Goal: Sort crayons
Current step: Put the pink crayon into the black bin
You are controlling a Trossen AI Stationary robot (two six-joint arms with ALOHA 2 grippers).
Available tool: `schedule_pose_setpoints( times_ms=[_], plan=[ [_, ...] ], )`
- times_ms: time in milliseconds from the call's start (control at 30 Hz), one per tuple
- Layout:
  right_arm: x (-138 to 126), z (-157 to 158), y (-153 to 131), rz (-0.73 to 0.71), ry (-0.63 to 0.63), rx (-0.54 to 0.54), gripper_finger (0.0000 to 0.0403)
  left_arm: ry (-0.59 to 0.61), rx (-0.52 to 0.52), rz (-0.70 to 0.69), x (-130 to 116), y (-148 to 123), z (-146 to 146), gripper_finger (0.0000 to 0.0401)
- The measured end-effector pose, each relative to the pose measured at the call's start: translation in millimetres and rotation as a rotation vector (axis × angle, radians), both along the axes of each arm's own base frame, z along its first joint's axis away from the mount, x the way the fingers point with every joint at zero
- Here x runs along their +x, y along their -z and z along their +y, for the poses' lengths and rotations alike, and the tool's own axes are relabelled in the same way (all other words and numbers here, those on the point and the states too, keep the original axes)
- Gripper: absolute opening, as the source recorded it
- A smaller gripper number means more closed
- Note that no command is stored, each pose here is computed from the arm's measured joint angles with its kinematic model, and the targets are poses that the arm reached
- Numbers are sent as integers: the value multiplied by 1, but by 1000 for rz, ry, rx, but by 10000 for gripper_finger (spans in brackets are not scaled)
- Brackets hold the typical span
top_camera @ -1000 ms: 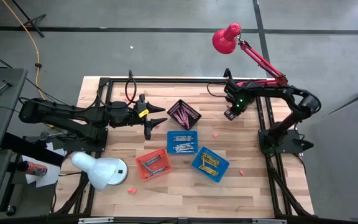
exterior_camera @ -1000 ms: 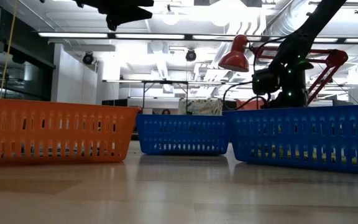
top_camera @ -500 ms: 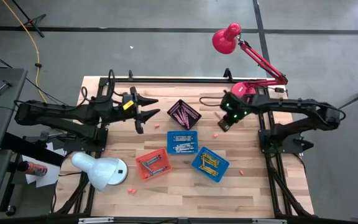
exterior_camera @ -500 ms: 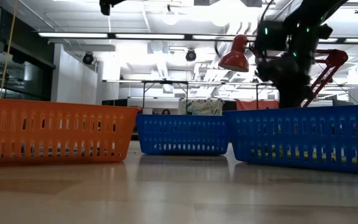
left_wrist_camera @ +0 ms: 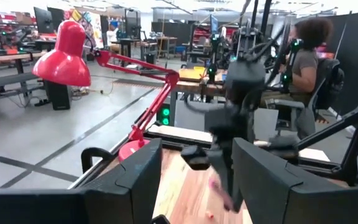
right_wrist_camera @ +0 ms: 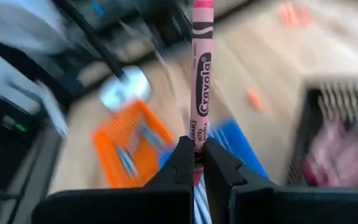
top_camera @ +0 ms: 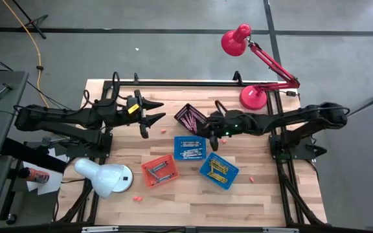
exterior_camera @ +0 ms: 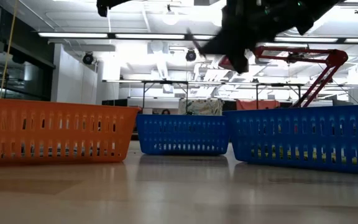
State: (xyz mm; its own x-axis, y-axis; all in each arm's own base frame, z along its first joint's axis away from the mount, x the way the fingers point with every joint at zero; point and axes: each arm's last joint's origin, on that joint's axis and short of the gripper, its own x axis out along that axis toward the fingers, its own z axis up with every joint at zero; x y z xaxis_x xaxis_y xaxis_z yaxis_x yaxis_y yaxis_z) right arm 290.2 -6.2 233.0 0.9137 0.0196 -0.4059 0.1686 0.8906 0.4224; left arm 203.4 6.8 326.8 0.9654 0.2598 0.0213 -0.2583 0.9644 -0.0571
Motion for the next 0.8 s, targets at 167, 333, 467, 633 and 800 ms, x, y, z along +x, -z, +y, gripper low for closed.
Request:
schedule_pose_setpoints(
  times_ms=[167,333,467,633,800],
  plan=[
    [3,-3,-33,-256,-13,-83,1,2,-46,-18,0,-1,0,186],
    [3,-8,-68,-343,-19,-193,1,30,-129,-37,0,0,-1,186],
    [5,-8,-89,-331,-44,-282,1,82,-187,-46,0,0,-2,186],
    [6,-8,-99,-256,-62,-335,0,98,-223,-53,1,0,-3,186],
    [6,-8,-101,-249,-65,-357,0,98,-227,-53,1,0,-3,186]
  ],
)
